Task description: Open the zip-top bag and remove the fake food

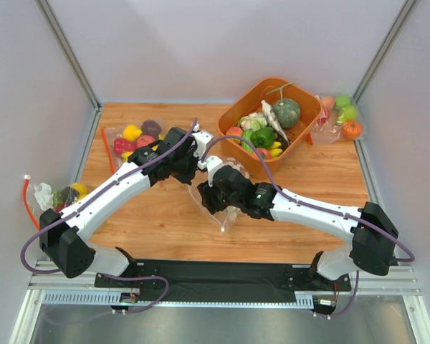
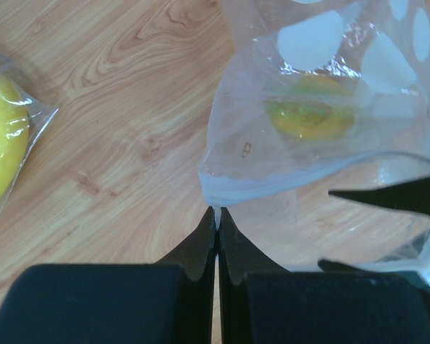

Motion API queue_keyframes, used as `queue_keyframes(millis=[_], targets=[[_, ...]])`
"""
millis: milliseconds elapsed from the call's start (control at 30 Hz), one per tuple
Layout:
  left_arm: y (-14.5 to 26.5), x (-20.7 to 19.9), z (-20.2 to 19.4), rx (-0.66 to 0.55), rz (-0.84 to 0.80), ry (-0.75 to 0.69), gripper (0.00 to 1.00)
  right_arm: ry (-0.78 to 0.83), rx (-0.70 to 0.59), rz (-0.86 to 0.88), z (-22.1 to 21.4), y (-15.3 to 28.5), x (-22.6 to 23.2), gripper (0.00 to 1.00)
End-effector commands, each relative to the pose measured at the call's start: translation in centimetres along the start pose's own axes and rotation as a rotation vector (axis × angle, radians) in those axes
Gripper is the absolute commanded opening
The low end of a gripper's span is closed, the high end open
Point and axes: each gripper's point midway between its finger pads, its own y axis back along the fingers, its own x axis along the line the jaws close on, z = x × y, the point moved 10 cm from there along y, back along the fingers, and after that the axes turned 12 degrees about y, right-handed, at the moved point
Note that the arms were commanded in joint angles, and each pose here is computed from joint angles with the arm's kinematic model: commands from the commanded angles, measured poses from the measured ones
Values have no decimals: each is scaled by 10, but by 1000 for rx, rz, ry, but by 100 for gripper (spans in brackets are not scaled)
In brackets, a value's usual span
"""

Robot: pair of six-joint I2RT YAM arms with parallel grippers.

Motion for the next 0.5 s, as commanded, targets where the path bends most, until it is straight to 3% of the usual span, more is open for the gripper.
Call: queue_keyframes(millis=[0,167,467], targets=[[15,-5,13,-65,-52,-18,0,-62,-7,-166,-4,-8,-19,52],[12,-7,12,-41,-79,-21,0,-138,-64,-261,-10,-7,-36,54],[9,-8,11,-26,-92,-18,0,-209,-140,-162,-6,-6,-43,55]])
